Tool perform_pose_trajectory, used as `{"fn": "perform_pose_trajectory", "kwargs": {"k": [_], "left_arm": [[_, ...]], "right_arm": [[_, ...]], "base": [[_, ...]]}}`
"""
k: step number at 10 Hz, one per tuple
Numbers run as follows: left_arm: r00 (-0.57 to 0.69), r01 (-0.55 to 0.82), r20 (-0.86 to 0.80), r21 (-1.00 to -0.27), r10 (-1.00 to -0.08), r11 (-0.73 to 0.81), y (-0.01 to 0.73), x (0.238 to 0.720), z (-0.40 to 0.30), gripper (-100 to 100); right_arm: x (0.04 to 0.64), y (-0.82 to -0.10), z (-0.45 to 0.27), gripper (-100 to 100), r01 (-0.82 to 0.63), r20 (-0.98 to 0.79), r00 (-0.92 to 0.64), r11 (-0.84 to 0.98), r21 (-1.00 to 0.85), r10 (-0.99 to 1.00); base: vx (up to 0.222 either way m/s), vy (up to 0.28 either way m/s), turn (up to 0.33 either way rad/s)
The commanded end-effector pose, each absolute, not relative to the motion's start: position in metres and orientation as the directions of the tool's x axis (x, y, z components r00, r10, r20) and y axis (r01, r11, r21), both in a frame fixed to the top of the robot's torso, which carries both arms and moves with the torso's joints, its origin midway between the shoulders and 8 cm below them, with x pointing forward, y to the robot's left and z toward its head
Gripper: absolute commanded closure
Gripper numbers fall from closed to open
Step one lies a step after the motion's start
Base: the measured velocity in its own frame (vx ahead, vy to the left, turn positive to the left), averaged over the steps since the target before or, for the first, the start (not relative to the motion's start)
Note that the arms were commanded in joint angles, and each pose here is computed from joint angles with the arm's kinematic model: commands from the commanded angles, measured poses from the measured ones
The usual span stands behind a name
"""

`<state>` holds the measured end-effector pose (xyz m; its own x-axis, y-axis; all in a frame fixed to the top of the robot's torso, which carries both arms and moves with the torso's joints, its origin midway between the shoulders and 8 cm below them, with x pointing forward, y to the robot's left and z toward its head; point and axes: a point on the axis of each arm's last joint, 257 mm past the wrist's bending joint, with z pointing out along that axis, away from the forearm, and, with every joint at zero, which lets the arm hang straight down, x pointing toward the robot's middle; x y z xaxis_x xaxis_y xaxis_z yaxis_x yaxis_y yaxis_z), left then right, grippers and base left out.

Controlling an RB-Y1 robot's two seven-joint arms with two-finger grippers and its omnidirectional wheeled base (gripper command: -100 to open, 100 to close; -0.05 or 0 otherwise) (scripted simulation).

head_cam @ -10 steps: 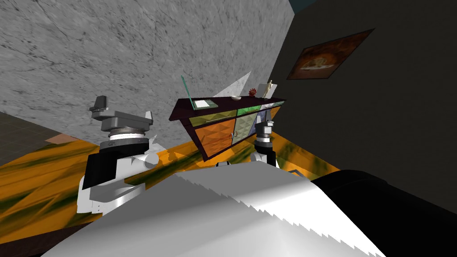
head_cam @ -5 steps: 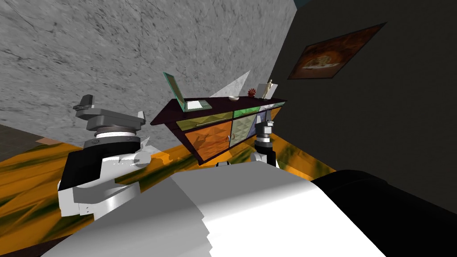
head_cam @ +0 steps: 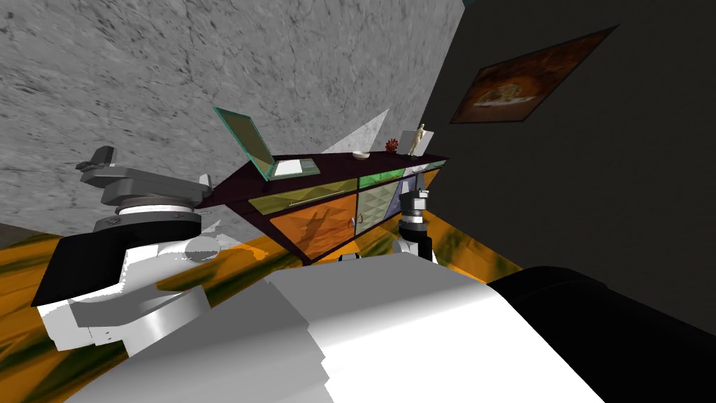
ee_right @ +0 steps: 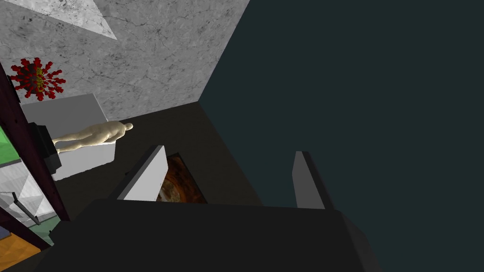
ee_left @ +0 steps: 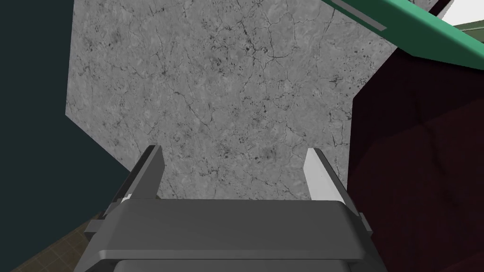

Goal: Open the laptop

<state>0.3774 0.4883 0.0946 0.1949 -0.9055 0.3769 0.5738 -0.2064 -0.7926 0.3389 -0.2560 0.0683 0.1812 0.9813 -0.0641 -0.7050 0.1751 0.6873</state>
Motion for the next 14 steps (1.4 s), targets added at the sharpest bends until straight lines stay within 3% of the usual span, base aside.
{"fn": "perform_pose_trajectory", "kwargs": {"k": [1, 9, 14], "left_arm": [[0.228, 0.563, 0.409, -0.796, -0.884, -0.223, 0.512, 0.374, 0.095, -100], [0.291, 0.556, 0.487, -0.786, -0.823, -0.268, 0.566, 0.356, 0.101, -100], [0.292, 0.556, 0.481, -0.789, -0.827, -0.262, 0.561, 0.344, 0.118, -100]], "right_arm": [[0.339, -0.256, 0.068, 0, -0.705, -0.064, 0.181, 0.175, 0.687, 0.981], [0.339, -0.256, 0.068, 0, -0.705, -0.064, 0.181, 0.175, 0.687, 0.981], [0.339, -0.256, 0.068, 0, -0.705, -0.065, 0.181, 0.175, 0.687, 0.981]], "base": [[0.143, -0.178, -0.037], [0.137, -0.131, -0.026], [0.074, 0.019, 0.008]]}}
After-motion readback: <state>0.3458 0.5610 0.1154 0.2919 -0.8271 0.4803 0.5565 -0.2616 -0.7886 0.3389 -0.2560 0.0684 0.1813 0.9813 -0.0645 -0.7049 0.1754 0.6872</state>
